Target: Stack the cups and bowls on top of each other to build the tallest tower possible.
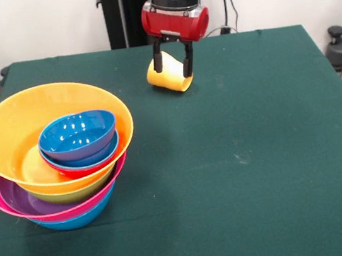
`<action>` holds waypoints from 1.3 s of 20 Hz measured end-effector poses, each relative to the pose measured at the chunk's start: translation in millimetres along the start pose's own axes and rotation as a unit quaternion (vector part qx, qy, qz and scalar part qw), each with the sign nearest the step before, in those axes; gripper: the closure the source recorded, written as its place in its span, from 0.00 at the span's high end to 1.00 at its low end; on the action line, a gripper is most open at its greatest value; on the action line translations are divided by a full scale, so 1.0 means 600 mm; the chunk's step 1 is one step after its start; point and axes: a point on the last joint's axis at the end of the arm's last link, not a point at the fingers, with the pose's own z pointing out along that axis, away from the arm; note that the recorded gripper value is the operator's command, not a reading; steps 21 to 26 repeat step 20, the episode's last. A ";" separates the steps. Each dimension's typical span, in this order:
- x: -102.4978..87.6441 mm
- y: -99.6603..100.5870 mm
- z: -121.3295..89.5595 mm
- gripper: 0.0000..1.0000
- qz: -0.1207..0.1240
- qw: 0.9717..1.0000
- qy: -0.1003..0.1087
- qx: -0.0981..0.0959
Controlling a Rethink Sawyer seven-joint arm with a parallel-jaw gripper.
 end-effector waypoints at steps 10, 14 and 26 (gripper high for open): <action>-0.021 0.003 -0.037 1.00 0.002 1.000 -0.013 -0.002; -0.023 0.000 -0.056 1.00 0.003 1.000 -0.005 0.006; -0.024 0.001 -0.074 1.00 0.002 1.000 0.001 0.011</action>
